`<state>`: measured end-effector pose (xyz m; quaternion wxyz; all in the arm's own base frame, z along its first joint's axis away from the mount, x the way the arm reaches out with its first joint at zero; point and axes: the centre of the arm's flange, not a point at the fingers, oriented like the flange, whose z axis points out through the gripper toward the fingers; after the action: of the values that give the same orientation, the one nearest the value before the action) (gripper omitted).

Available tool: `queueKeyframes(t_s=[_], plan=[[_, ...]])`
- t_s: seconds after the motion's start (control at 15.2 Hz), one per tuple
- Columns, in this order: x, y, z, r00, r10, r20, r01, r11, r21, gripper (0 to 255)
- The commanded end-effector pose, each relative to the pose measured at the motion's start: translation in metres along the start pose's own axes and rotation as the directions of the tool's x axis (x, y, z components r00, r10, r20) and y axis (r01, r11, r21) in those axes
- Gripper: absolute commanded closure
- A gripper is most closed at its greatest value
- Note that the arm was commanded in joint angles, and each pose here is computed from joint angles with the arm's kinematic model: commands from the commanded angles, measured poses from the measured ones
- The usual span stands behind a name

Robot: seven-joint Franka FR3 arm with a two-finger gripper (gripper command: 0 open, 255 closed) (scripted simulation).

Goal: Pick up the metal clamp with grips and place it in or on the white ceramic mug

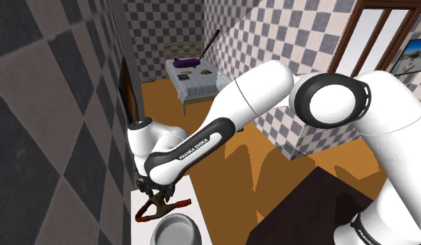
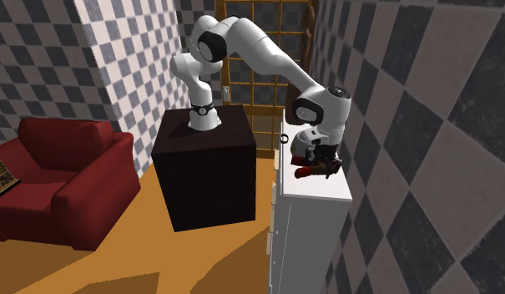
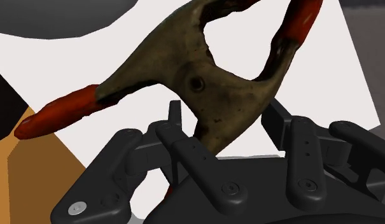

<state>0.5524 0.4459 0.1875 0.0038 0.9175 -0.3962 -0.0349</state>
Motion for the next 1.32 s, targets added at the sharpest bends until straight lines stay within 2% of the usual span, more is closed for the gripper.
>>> queueKeyframes(t_s=[0.0,1.25], plan=[[-0.001,0.000,-0.012,1.000,0.000,0.000,0.000,1.000,0.000,255],[-0.007,0.004,-0.112,1.000,0.000,0.000,0.000,1.000,0.000,255]])
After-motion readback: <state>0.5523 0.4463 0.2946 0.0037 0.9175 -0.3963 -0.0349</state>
